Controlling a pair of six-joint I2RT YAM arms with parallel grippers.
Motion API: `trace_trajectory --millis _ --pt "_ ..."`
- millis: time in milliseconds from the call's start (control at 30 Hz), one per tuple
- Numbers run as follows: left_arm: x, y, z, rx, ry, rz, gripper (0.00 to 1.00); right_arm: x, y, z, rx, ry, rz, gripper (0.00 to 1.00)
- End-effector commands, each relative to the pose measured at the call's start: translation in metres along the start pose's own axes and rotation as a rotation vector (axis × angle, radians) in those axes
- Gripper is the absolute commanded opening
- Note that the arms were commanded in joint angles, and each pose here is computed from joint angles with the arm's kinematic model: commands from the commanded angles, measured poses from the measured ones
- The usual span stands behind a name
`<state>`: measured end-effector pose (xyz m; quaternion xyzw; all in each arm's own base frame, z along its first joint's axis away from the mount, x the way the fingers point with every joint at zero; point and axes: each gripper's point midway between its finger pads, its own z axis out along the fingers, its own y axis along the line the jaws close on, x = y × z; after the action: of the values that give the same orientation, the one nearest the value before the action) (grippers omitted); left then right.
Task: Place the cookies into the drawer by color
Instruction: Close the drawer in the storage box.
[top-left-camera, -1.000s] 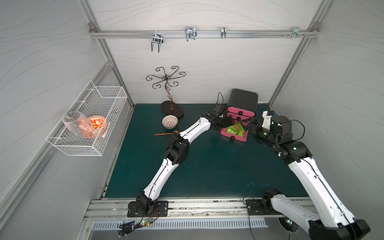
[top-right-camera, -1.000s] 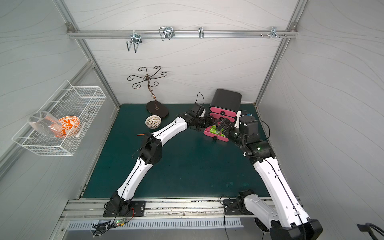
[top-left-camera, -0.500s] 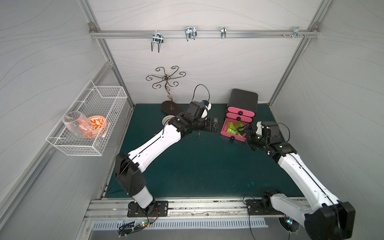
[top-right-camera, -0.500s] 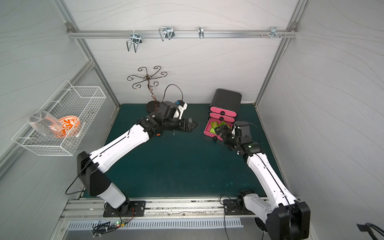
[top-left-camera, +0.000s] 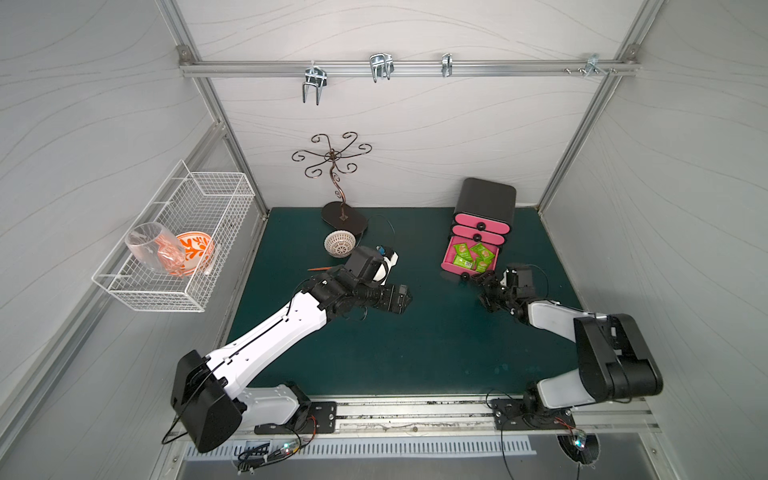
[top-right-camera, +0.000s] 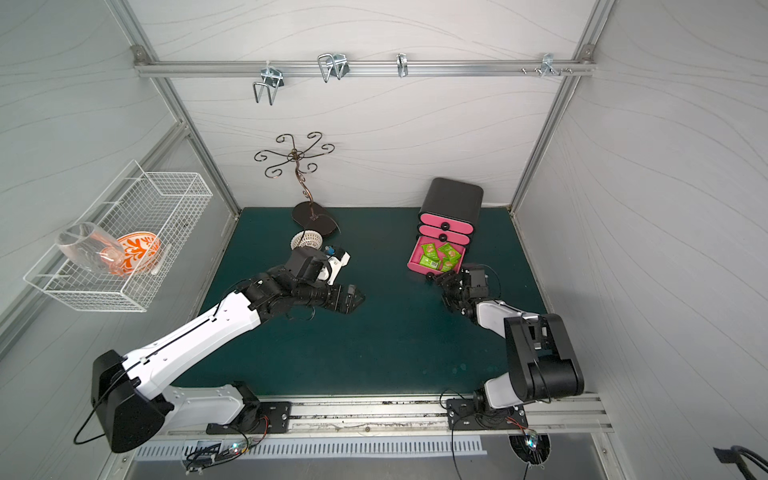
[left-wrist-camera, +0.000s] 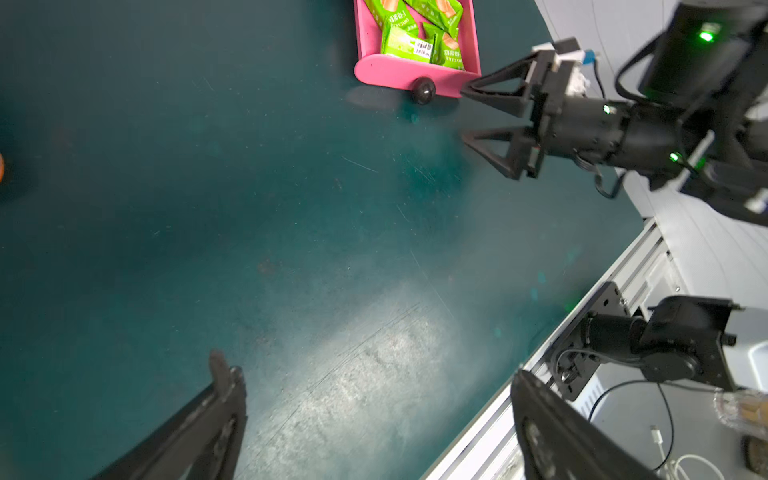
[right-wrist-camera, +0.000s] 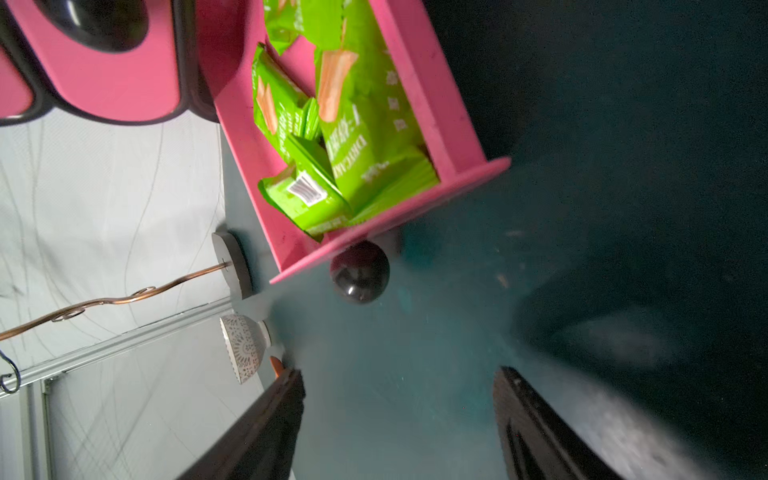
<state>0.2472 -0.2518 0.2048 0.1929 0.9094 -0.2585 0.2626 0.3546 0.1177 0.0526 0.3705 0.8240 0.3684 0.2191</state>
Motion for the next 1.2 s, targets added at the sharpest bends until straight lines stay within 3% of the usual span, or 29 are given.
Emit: trace_trajectory --millis 0,133,233,267,467,900,1167 --pt "-0.006 -0.007 -0.01 0.018 -0.015 0.108 0.99 -0.001 0.023 0.012 -0.091 -0.009 -0.073 0.72" --pt "-0.003 -0.009 -0.014 -0.024 0.018 0.194 0.99 -0.002 0.021 0.024 -0.059 -0.054 -0.088 0.67" --pt "0.021 -0.021 -0.016 -0.138 0.093 0.553 0.99 0.0 0.023 0.039 -0.055 -0.055 -0.097 0.64" --pt "0.03 -0.023 -0.016 -0.141 0.121 0.607 0.99 0.001 0.021 0.043 -0.05 -0.055 -0.095 0.63" --pt "0.034 -0.035 -0.02 -0.063 0.061 0.515 0.99 -0.011 0.012 0.038 0.031 -0.125 -0.133 0.6" --pt "0.032 -0.022 -0.019 -0.098 0.05 0.467 1.0 -0.019 0.013 0.05 0.075 -0.111 -0.213 0.53" --pt "0.034 -0.016 -0.02 -0.123 0.043 0.473 0.99 -0.02 0.01 0.056 0.103 -0.109 -0.212 0.37"
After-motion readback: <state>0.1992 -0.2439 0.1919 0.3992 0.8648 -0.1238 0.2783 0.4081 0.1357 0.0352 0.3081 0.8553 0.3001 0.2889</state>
